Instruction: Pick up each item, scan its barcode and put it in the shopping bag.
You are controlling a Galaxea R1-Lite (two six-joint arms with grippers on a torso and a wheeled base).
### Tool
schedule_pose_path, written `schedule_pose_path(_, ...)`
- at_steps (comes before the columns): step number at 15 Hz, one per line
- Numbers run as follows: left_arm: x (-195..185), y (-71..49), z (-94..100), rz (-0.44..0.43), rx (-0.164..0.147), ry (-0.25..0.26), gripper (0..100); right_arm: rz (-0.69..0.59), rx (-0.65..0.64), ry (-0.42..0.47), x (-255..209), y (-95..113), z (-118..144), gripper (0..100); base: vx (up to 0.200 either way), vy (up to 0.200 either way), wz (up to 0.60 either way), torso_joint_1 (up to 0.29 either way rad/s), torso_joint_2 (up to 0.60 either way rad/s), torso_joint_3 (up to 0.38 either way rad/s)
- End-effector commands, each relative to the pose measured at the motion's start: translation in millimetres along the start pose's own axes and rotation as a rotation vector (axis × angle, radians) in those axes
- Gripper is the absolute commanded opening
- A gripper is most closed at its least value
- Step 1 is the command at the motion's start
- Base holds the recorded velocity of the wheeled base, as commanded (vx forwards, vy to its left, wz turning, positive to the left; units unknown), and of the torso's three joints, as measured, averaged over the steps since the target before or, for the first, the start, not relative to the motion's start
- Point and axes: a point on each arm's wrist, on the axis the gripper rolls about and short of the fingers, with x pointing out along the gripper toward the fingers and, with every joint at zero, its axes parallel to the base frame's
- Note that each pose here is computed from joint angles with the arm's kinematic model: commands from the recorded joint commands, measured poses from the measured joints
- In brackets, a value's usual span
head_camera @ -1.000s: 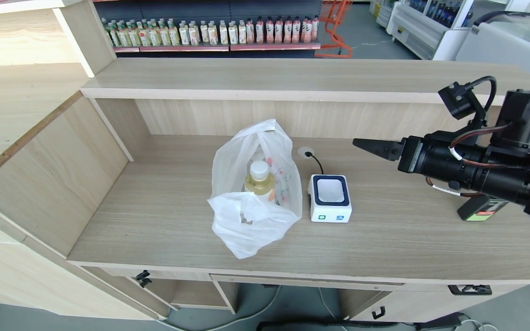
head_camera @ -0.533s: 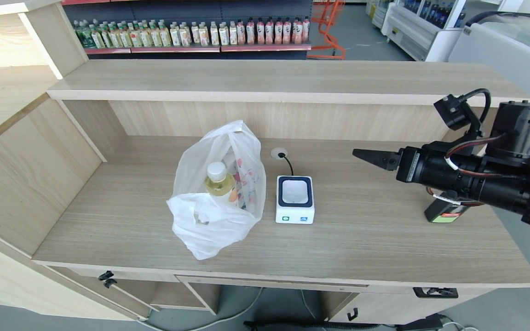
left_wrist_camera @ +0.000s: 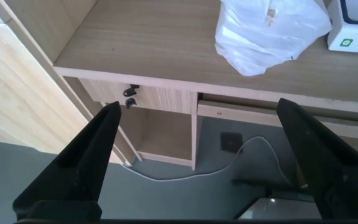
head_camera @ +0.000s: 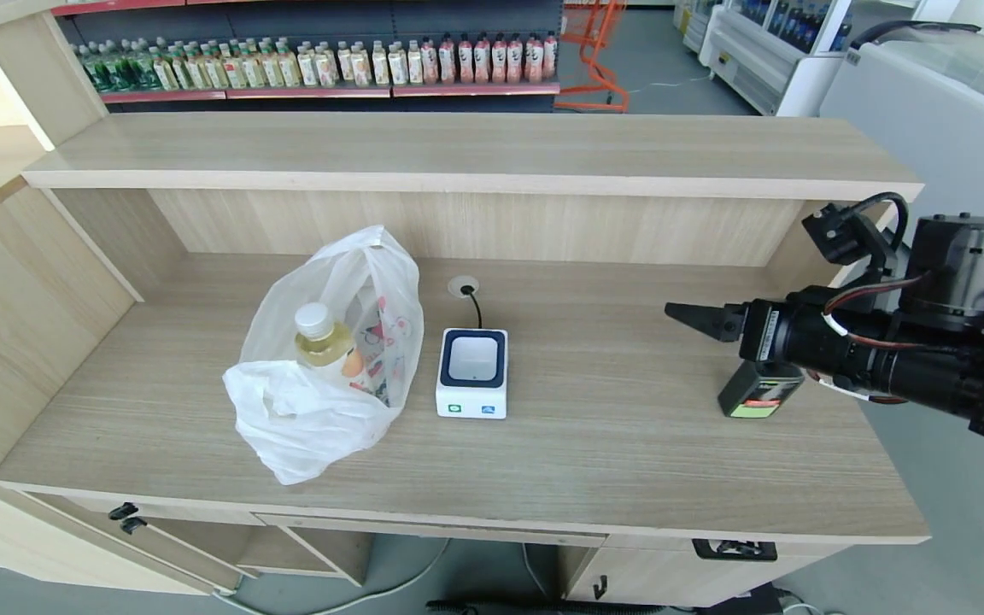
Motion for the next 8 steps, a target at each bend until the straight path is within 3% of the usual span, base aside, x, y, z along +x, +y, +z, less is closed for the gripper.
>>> schedule_pose_path(1,0,0.0,0.0,0.001,-0.001,-0.001,100,-0.021,-0.033,0.007,-3,-5,-1,100,0.000,0.000,0.00,0.000,0.00,0.000)
schedule_pose_path(3,0,0.0,0.0,0.001,-0.001,-0.001,100,-0.098,-0.197,0.057,-10,-26,-9,100,0.000,0.000,0.00,0.000,0.00,0.000)
schedule_pose_path(5,0,0.0,0.0,0.001,-0.001,-0.001,100,-0.294,-0.390,0.119,-19,-57,-16,100,0.000,0.000,0.00,0.000,0.00,0.000)
schedule_pose_path(8,0,0.0,0.0,0.001,-0.001,-0.001,100,-0.495,-0.483,0.233,-31,-78,-30,100,0.000,0.000,0.00,0.000,0.00,0.000)
